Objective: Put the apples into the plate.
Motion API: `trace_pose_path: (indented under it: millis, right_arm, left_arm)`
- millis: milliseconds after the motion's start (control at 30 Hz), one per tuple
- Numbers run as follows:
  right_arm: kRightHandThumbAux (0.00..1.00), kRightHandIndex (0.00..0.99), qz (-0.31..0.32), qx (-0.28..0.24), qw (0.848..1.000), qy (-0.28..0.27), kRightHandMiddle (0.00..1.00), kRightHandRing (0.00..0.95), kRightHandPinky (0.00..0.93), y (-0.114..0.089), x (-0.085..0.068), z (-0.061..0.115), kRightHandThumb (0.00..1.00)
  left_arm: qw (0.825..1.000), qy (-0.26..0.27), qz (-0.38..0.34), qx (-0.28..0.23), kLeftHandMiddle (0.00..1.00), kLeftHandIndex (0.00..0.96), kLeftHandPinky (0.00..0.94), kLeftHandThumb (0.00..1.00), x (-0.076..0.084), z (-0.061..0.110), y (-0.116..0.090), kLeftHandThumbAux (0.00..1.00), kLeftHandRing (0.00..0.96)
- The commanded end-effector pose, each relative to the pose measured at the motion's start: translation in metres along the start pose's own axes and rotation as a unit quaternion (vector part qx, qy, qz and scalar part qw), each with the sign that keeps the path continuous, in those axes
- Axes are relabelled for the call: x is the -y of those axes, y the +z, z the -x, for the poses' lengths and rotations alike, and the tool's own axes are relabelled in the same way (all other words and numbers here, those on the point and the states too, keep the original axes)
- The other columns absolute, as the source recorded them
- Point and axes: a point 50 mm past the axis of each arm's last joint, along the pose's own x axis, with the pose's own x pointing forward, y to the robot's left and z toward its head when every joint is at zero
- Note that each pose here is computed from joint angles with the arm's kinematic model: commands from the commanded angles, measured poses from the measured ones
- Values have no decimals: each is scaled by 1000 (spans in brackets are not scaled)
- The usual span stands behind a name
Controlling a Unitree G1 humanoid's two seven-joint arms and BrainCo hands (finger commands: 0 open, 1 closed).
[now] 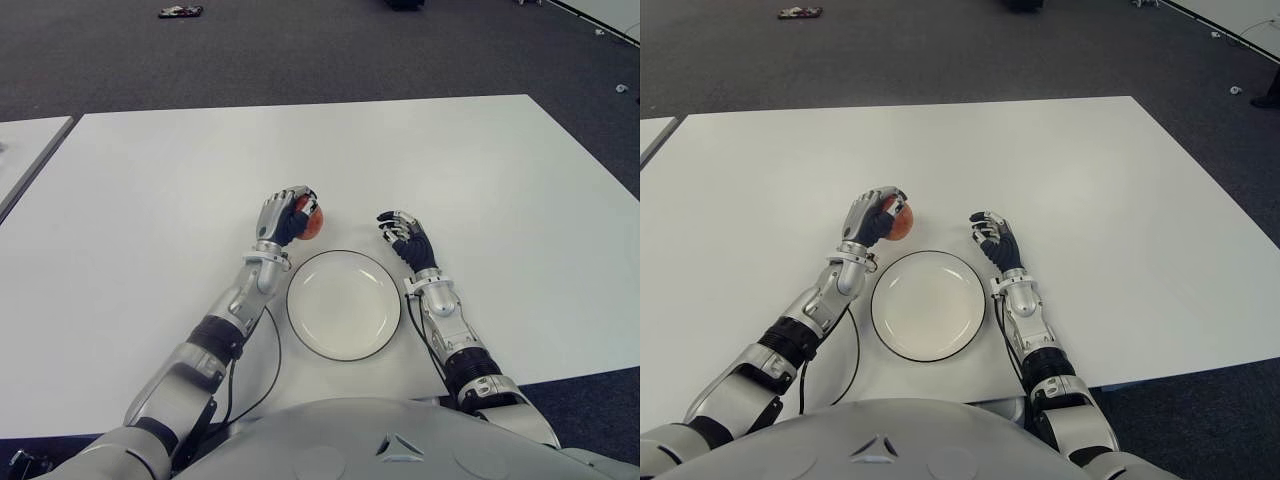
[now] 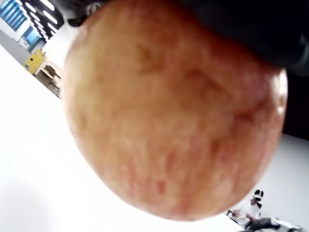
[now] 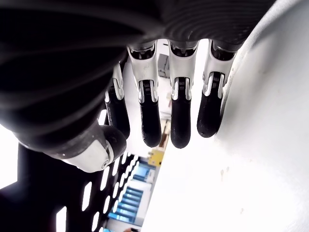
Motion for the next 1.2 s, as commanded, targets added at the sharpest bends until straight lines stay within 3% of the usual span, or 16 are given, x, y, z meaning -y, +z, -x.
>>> trace_pose_path:
  millis: [33,267,1200]
  right_arm:
    - [656,315,0,-77,997,17,346,336,348,-30,-7,22,684]
    - [658,308,-2,-88,996,19,340,325,333,-32,-7,22,675]
    - [658,304,-1,-92,996,19,326,314,328,-33,-11,19,643]
  left_arm:
    - [999,-23,21,14,874,445,875,720,8,5,6,697,877]
    - [996,-64,58,27,874,445,875,720,19,23,16,698,876]
    - [995,-70,55,46,870,445,868,719,11,18,14,698,869]
